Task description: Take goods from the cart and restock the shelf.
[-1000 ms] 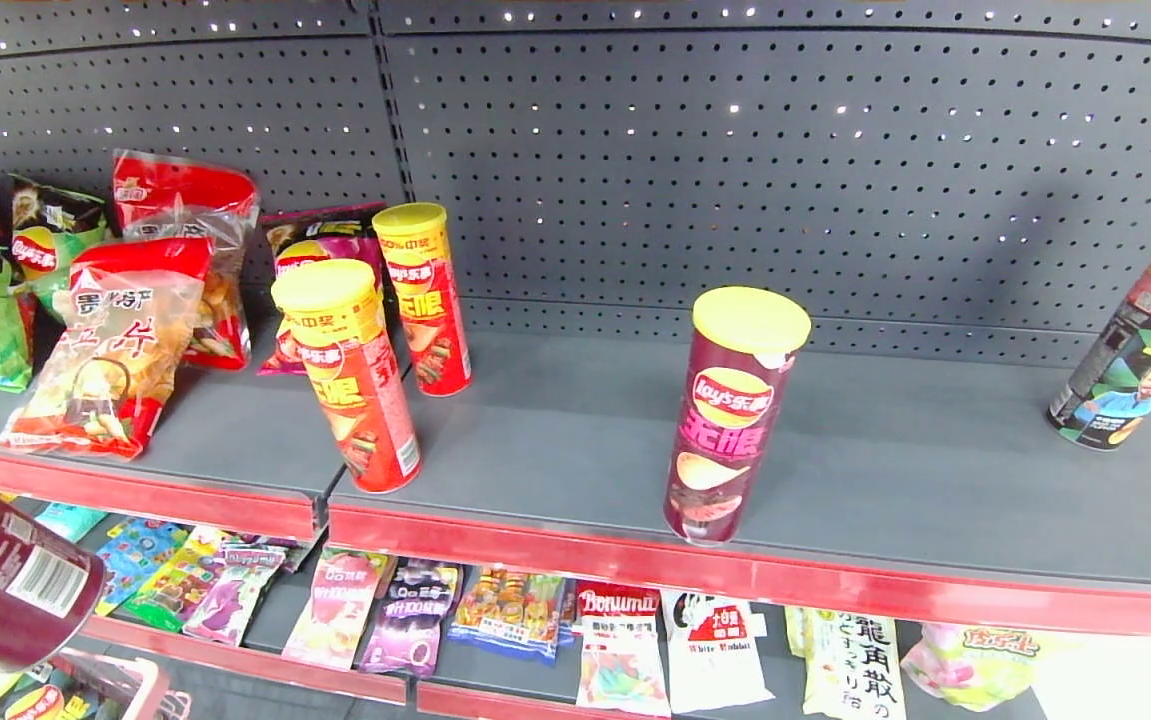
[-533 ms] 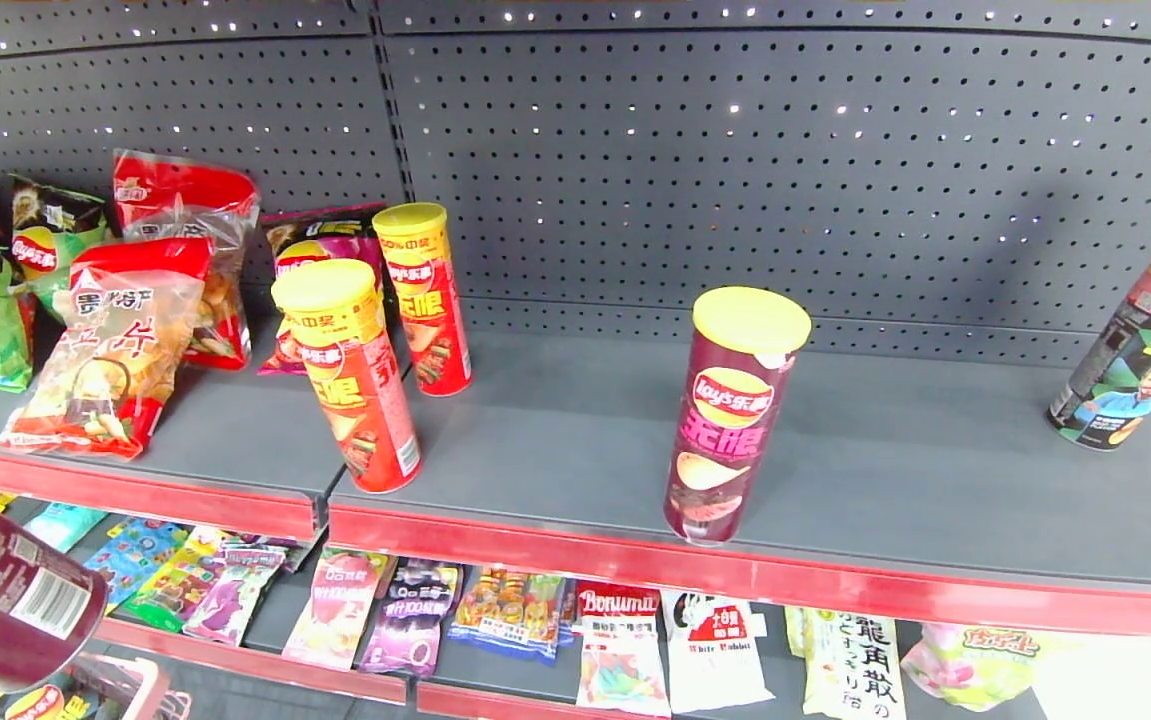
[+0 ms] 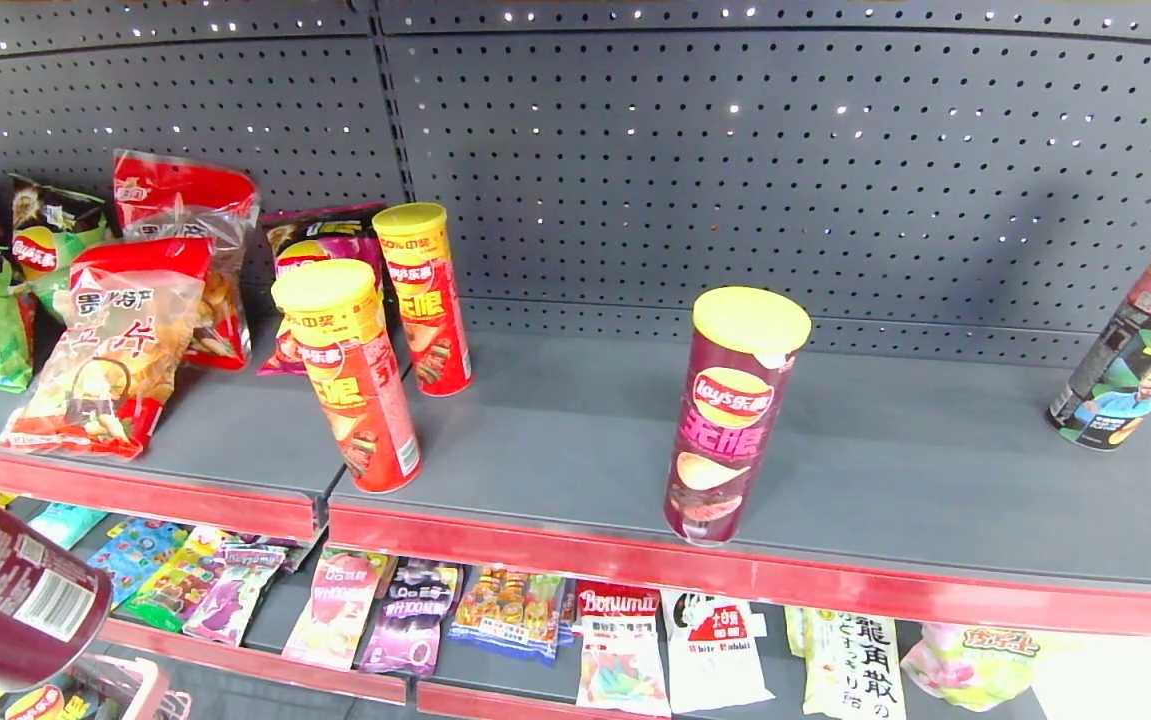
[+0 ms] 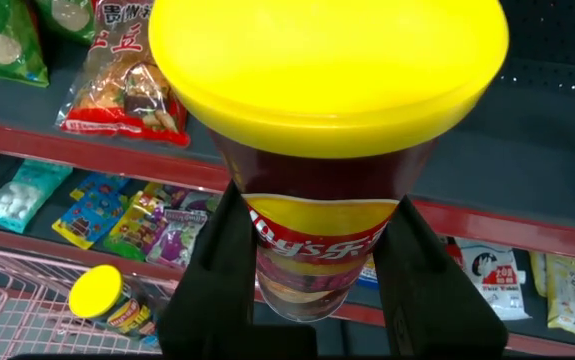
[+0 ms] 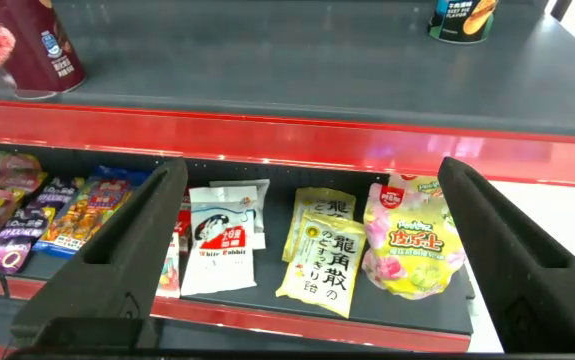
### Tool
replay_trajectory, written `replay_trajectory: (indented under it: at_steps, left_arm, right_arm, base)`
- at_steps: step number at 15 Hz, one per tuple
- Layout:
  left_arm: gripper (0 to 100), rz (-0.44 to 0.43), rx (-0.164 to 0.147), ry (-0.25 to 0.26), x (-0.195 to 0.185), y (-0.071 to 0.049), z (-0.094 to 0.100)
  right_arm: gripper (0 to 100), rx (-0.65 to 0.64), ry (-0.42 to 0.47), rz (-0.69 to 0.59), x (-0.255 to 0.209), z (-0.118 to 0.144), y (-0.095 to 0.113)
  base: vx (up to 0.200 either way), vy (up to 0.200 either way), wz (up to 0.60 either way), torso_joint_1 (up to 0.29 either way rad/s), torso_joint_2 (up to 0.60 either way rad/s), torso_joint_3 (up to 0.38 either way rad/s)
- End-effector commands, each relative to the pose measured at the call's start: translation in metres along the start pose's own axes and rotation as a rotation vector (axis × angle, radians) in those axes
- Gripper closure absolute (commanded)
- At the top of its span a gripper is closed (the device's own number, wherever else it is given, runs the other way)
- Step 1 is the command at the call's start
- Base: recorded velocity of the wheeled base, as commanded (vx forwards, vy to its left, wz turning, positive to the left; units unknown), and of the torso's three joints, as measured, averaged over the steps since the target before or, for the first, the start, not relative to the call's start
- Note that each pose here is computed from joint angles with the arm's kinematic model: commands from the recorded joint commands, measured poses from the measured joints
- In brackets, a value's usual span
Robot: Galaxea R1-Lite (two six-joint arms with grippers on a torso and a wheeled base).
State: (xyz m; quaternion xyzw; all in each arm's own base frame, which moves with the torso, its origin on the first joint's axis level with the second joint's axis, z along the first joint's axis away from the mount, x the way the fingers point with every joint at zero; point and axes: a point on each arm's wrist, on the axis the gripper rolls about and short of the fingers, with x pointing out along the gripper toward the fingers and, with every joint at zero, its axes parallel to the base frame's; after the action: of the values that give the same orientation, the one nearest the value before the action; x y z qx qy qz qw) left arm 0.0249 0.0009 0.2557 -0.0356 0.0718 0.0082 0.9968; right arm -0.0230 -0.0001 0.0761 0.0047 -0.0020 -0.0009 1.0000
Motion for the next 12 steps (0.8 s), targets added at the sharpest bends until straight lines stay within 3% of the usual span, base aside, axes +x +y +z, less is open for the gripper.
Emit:
replay_trajectory:
  at_steps: [1, 12]
  left_arm:
    - [100, 0.0, 0.005, 0.0, 0.0003, 0.0001, 0.0005]
    - [100, 0.001, 0.007, -0.009, -0.0018, -0.0004, 0.0001]
  right_arm:
    - [0, 0.0, 0.001, 0.0, 0.0001, -0.0001, 0.0]
    - [0, 0.0, 0.001, 0.0, 0.0001, -0.0001, 0.0]
  base:
    - [0.0, 0.0, 0.0, 0.0, 0.0, 0.0]
    - [0.0, 0.0, 0.0, 0.0, 0.0, 0.0]
